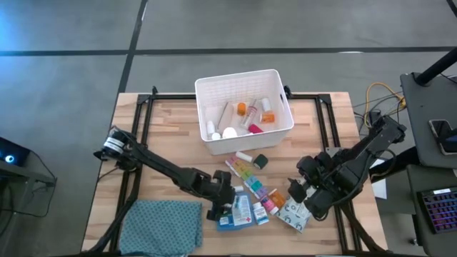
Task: Pick & place medical supplies in basket/bin
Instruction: Put the white and blue medicine bottle into the bin
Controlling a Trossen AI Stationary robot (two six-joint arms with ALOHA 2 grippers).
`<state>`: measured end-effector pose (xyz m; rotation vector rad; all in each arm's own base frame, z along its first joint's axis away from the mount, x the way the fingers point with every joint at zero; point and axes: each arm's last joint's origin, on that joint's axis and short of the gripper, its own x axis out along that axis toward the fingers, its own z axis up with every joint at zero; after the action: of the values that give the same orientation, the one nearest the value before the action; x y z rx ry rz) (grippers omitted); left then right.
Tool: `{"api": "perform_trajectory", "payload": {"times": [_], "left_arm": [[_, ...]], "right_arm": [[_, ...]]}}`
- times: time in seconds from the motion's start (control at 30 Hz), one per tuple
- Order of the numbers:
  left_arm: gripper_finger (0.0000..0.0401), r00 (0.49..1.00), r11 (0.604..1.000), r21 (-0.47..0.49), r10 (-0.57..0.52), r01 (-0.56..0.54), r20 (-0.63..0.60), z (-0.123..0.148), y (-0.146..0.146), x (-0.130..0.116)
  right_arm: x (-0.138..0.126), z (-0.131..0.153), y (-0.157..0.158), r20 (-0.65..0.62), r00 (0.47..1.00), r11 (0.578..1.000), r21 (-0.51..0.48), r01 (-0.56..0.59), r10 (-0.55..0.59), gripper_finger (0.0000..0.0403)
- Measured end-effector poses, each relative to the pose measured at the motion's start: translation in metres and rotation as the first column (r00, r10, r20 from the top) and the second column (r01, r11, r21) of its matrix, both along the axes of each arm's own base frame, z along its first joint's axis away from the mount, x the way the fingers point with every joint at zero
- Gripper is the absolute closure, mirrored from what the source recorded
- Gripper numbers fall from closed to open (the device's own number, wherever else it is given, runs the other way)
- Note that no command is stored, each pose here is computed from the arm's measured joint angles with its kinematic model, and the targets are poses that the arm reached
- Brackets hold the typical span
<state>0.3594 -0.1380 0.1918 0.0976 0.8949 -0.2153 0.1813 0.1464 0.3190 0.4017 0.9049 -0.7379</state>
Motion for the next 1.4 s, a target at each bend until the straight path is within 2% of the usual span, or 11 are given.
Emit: {"api": "perform_trajectory", "payload": {"times": [0.3,0.43,0.57,0.7,0.83,0.93,1.0,1.07,1.13,1.27,1.4], "left_arm": [[0.013,0.999,0.999,0.031,-0.037,0.036,0.032,-0.015,-0.003,0.009],[0.0165,0.999,0.999,0.042,-0.026,0.025,0.038,-0.009,-0.001,0.008],[0.0201,0.999,0.999,0.043,-0.017,0.015,0.038,0.011,0.003,0.008],[0.0201,0.999,0.995,0.095,0.031,-0.033,0.022,0.048,0.011,0.009],[0.0196,0.995,0.978,0.192,0.074,-0.084,0.06,0.109,0.022,0.011],[0.017,0.983,0.943,0.293,0.124,-0.158,0.134,0.158,0.036,0.01],[0.0159,0.972,0.897,0.388,0.151,-0.212,0.182,0.184,0.051,0.008],[0.0155,0.953,0.827,0.483,0.196,-0.288,0.233,0.208,0.077,0.007],[0.0153,0.919,0.77,0.508,0.272,-0.386,0.286,0.228,0.111,0.007],[0.0151,0.84,0.749,0.388,0.434,-0.537,0.325,0.246,0.188,0.001],[0.015,0.744,0.702,0.25,0.609,-0.667,0.275,0.234,0.254,-0.011]], "right_arm": [[0.0,-0.001,0.0,0.013,0.999,0.999,0.012,0.034,-0.034,0.0044],[0.0,-0.001,-0.001,0.013,0.999,0.999,0.011,0.036,-0.036,0.0044],[0.0,-0.001,-0.001,0.016,0.999,0.999,0.009,0.036,-0.036,0.0044],[0.0,-0.001,-0.001,0.027,0.999,0.999,-0.001,0.035,-0.035,0.0044],[0.0,-0.001,-0.001,0.023,0.999,0.999,0.0,0.032,-0.032,0.0044],[-0.001,-0.004,0.0,-0.015,0.999,0.998,0.042,0.05,-0.05,0.0044],[-0.002,-0.009,0.0,-0.041,0.996,0.994,0.071,0.079,-0.076,0.0044],[-0.004,-0.016,0.0,-0.06,0.992,0.989,0.09,0.115,-0.11,0.0044],[-0.005,-0.024,0.003,-0.063,0.989,0.983,0.114,0.142,-0.135,0.0044],[0.002,-0.04,0.014,-0.001,0.993,0.967,0.224,0.119,-0.122,0.0044],[0.016,-0.052,0.029,0.135,0.99,0.939,0.344,0.001,-0.051,0.0044]]}}
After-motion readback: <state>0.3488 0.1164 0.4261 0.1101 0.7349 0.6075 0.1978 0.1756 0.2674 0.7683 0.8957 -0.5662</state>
